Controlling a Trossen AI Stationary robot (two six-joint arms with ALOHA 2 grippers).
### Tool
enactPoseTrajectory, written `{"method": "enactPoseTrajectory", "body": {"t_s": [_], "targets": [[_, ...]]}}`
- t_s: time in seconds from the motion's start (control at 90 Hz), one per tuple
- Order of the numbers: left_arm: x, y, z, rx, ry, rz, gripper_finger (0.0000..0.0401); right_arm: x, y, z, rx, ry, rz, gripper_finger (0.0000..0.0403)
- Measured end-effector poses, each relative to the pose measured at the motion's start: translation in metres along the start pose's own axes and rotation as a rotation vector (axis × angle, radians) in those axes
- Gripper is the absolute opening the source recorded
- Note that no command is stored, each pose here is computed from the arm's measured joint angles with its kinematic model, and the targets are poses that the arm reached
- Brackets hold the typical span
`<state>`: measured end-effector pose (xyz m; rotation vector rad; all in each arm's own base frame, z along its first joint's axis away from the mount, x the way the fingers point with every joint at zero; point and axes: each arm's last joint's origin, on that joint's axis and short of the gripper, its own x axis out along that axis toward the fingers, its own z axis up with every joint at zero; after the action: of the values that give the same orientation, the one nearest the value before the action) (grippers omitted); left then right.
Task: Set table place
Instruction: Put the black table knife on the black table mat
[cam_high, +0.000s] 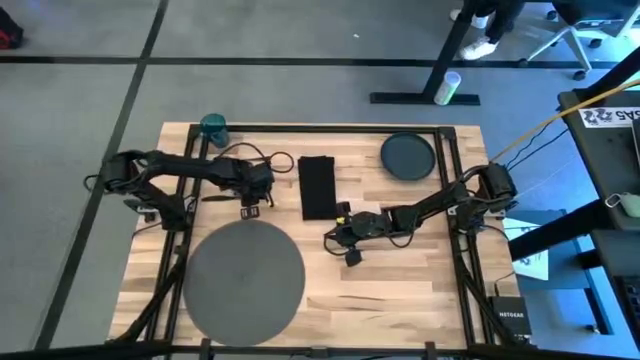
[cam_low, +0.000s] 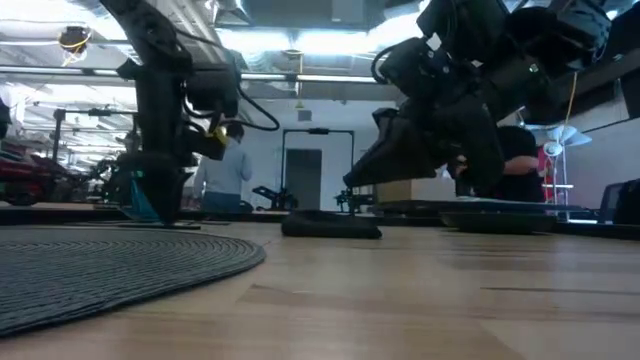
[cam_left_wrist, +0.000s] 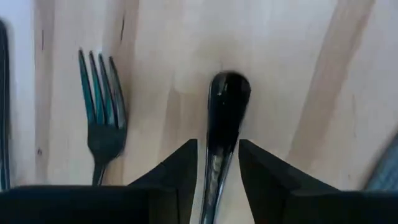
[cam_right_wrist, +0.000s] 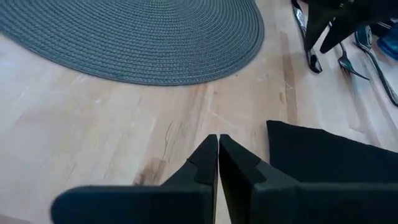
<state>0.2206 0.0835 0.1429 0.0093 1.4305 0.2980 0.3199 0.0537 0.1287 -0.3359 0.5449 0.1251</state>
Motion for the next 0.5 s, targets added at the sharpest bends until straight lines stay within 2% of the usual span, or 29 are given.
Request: {"method": "enactPoseTrajectory", "body": {"t_s": [0.178,0.311,0.389,0.5], "targets": [[0.018,0.002,0.002,0.005,0.060,-0.060,0.0102,0.000,0.000,0.001,0.001,-0.010,-0.002,0.0000],[0.022,0.000,0.002,0.017,0.080,-0.066,0.0095,0.000,0.000,0.001,0.002,-0.011,-0.002,0.0000],[0.021,-0.003,0.003,0.032,0.085,-0.065,0.0077,0.000,0.000,0.001,0.002,-0.014,-0.002,0.0000],[0.019,-0.008,0.005,0.063,0.099,-0.052,0.0027,0.000,0.000,0.002,0.002,-0.015,-0.002,0.0000]]}}
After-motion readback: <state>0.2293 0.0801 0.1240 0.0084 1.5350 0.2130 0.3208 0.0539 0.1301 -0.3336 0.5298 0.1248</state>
